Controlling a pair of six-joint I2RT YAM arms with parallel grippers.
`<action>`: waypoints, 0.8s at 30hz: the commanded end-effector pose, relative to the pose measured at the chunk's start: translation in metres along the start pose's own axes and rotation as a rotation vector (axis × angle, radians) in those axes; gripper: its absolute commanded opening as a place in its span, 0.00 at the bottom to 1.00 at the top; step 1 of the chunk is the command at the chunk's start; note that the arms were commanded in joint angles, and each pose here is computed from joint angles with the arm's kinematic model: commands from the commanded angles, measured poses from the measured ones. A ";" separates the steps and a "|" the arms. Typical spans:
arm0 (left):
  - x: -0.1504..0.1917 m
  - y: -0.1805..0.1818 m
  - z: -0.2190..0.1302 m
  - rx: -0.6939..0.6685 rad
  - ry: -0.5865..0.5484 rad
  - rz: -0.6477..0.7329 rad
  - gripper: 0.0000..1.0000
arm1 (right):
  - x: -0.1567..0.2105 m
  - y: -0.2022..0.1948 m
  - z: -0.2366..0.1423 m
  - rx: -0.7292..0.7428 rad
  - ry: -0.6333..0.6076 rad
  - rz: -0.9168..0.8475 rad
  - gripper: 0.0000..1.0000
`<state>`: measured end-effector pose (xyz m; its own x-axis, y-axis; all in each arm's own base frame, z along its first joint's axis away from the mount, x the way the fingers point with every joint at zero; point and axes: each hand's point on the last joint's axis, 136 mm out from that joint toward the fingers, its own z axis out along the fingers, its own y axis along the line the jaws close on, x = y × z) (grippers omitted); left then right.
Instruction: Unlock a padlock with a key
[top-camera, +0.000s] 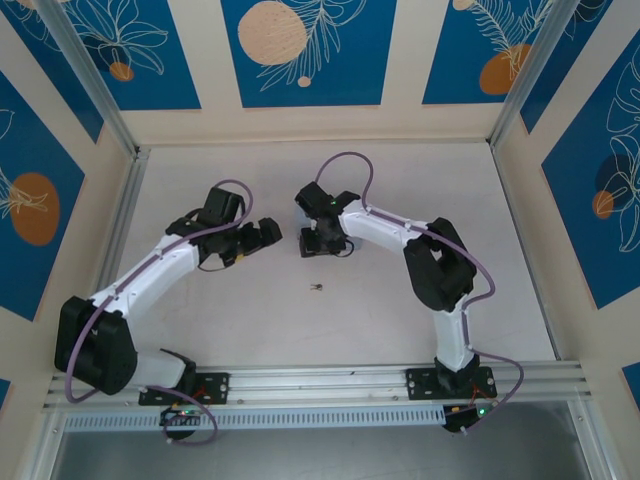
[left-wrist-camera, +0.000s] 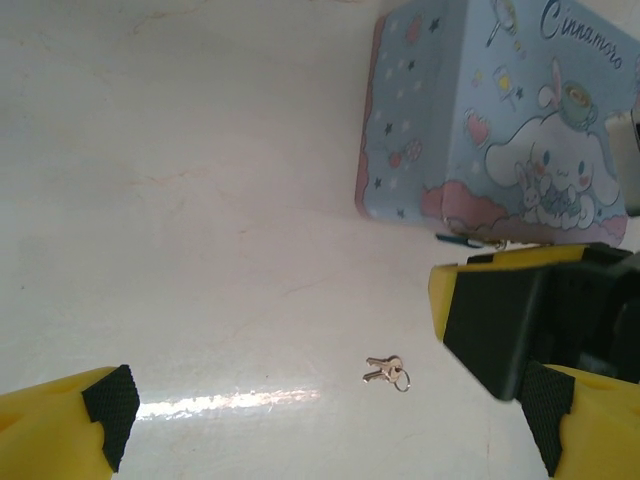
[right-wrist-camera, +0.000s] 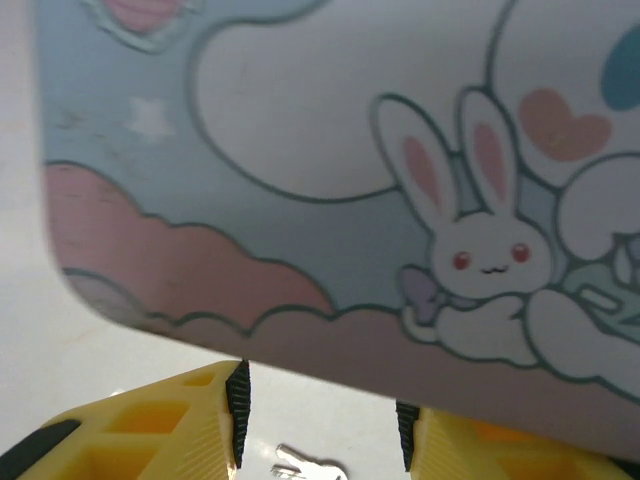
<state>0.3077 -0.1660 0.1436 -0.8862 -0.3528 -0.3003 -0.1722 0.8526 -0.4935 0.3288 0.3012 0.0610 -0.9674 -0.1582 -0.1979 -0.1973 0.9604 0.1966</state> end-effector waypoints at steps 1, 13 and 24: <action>0.000 0.001 -0.008 0.021 -0.019 -0.016 1.00 | -0.007 -0.002 -0.009 -0.006 0.001 0.007 0.46; 0.004 0.003 -0.010 0.030 -0.024 -0.027 1.00 | 0.047 0.001 -0.038 -0.071 -0.022 -0.050 0.46; 0.001 -0.005 -0.005 0.042 -0.001 -0.021 1.00 | 0.080 0.004 0.001 -0.043 0.023 -0.128 0.42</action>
<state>0.3006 -0.1654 0.1438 -0.8827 -0.3662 -0.2946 -0.1764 0.8391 -0.5145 0.2463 0.2842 0.0488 -0.9453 -0.2726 -0.1793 -0.3082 0.9265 0.2161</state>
